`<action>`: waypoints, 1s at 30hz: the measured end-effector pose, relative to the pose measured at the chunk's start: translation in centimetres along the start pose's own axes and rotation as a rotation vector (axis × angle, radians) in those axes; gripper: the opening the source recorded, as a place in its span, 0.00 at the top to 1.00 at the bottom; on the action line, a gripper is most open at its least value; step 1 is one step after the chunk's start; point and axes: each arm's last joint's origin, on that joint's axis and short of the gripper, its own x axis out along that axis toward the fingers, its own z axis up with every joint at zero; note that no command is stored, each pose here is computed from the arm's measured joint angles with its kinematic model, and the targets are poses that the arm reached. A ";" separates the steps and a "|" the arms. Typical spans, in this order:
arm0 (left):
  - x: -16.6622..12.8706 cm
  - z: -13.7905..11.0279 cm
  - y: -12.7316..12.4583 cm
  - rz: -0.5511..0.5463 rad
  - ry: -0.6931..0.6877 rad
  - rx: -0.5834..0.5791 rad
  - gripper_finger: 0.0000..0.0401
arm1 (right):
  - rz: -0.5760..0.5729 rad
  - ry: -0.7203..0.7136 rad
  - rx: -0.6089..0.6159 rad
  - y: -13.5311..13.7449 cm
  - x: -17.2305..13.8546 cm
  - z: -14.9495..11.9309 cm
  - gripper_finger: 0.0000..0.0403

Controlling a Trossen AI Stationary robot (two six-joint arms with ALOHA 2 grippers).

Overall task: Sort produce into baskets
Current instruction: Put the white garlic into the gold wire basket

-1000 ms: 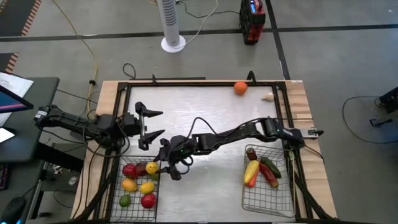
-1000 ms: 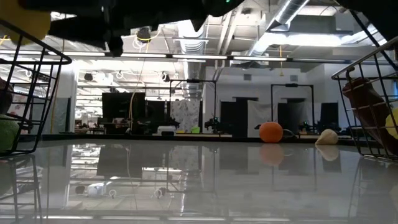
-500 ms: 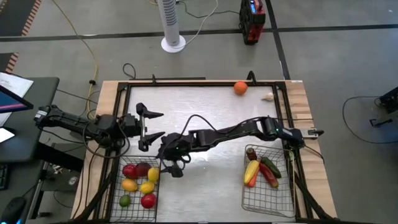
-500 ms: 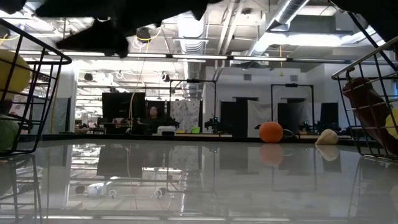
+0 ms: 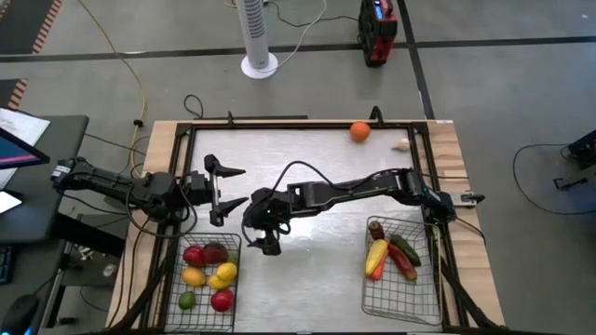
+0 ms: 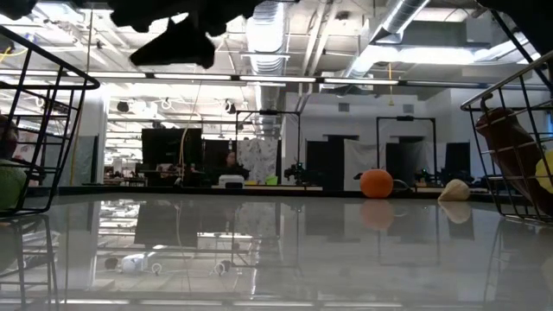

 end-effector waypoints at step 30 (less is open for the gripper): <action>-0.1 -1.1 -0.1 0.002 0.109 0.018 0.15 | -0.985 0.755 0.303 -11.1 -9.9 -10.7 0.16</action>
